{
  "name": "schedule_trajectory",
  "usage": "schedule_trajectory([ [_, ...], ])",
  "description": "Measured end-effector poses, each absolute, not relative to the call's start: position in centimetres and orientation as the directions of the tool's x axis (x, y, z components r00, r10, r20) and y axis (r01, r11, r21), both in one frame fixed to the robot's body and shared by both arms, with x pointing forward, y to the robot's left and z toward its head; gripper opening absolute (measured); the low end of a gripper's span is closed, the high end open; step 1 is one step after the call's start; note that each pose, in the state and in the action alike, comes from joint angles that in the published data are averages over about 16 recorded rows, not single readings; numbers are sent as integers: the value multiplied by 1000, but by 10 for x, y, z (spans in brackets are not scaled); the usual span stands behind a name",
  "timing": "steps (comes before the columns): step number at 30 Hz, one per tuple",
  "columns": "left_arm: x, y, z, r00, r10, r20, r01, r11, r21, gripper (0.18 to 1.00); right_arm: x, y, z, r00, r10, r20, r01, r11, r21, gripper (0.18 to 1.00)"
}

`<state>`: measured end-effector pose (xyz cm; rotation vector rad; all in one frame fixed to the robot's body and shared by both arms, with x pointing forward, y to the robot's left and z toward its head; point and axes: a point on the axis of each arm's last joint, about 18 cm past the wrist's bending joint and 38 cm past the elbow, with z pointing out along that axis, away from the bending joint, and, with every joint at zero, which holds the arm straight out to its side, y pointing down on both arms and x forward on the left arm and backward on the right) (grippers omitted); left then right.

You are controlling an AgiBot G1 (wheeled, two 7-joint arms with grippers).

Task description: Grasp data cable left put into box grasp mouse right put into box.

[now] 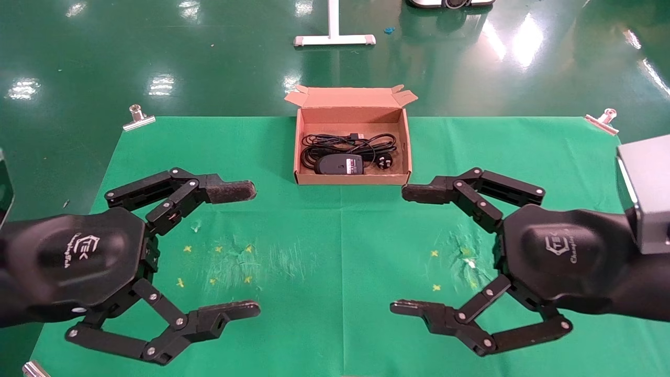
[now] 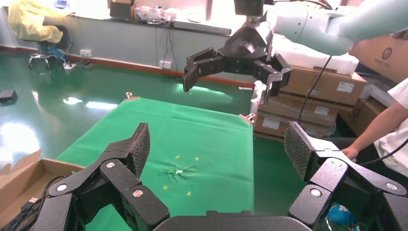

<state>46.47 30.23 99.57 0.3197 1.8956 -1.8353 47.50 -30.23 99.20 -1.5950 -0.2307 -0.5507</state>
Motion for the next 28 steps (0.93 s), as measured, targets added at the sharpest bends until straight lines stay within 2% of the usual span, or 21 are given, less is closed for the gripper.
schedule_trajectory([
  [28,474,300,993,-860,-176,-478,466,107,-878,1001,475,-302,992,860,-178,477,464,-112,-879,1001],
])
